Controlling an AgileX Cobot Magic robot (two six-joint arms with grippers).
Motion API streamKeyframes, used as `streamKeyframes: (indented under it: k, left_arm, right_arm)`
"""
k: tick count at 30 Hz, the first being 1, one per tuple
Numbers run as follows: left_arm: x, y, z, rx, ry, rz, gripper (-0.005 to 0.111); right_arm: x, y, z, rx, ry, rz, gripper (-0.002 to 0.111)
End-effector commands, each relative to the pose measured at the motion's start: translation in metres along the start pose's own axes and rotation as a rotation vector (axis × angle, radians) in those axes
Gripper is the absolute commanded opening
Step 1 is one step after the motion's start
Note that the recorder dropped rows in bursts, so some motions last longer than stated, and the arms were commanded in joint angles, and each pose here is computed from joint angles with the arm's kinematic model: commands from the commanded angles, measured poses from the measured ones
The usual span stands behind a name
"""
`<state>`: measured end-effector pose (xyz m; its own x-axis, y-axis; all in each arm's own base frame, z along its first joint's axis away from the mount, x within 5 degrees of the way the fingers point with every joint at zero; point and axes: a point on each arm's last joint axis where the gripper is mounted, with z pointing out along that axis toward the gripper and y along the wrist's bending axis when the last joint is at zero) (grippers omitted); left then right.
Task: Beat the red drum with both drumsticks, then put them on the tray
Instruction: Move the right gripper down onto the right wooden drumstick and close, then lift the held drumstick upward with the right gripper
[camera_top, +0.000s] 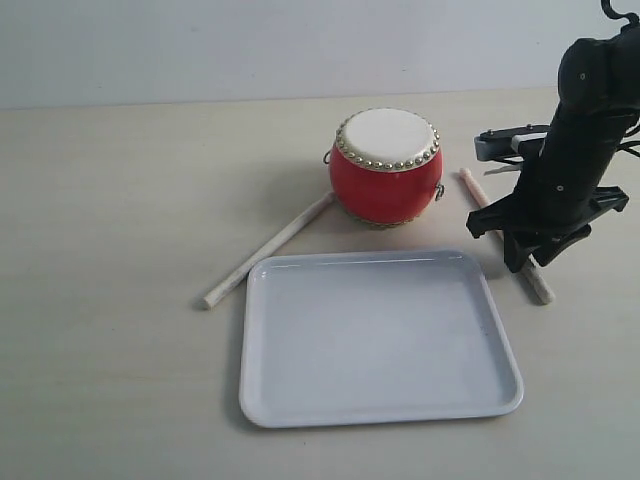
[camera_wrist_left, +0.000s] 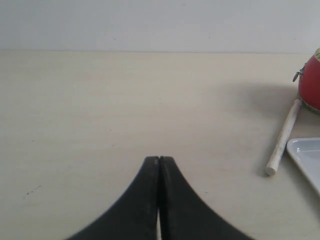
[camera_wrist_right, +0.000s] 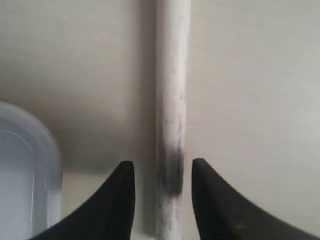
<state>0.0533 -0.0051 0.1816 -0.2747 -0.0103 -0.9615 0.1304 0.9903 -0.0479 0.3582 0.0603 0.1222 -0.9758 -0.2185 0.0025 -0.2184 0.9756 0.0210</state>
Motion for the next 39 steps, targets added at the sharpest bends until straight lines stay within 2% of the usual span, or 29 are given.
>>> streamKeyframes:
  k: [1, 13, 15, 20, 25, 33, 37, 39]
  left_arm:
    - [0.000, 0.000, 0.000, 0.001, -0.008, 0.001, 0.000]
    - [0.000, 0.000, 0.000, 0.001, -0.008, 0.001, 0.000]
    - [0.000, 0.000, 0.000, 0.001, -0.008, 0.001, 0.000]
    - [0.000, 0.000, 0.000, 0.001, -0.008, 0.001, 0.000]
    - [0.000, 0.000, 0.000, 0.001, -0.008, 0.001, 0.000]
    - [0.000, 0.000, 0.000, 0.001, -0.008, 0.001, 0.000]
    - [0.000, 0.000, 0.000, 0.001, -0.008, 0.001, 0.000]
    - [0.000, 0.000, 0.000, 0.001, -0.008, 0.001, 0.000]
  right_arm:
    - [0.000, 0.001, 0.003, 0.001, -0.002, -0.007, 0.038]
    - [-0.001, 0.000, 0.014, 0.000, 0.014, -0.002, 0.037]
    - [-0.001, 0.000, 0.014, 0.000, 0.014, 0.001, 0.033]
    - [-0.001, 0.000, 0.014, 0.003, 0.021, 0.033, 0.000]
    - [0.001, 0.000, 0.005, 0.004, 0.022, 0.059, 0.000]
    - [0.016, -0.004, -0.071, 0.076, -0.106, 0.037, 0.000]
    - [0.024, -0.002, -0.116, 0.084, -0.192, 0.011, 0.000]
    - [0.027, 0.002, -0.138, 0.049, -0.271, 0.013, 0.000]
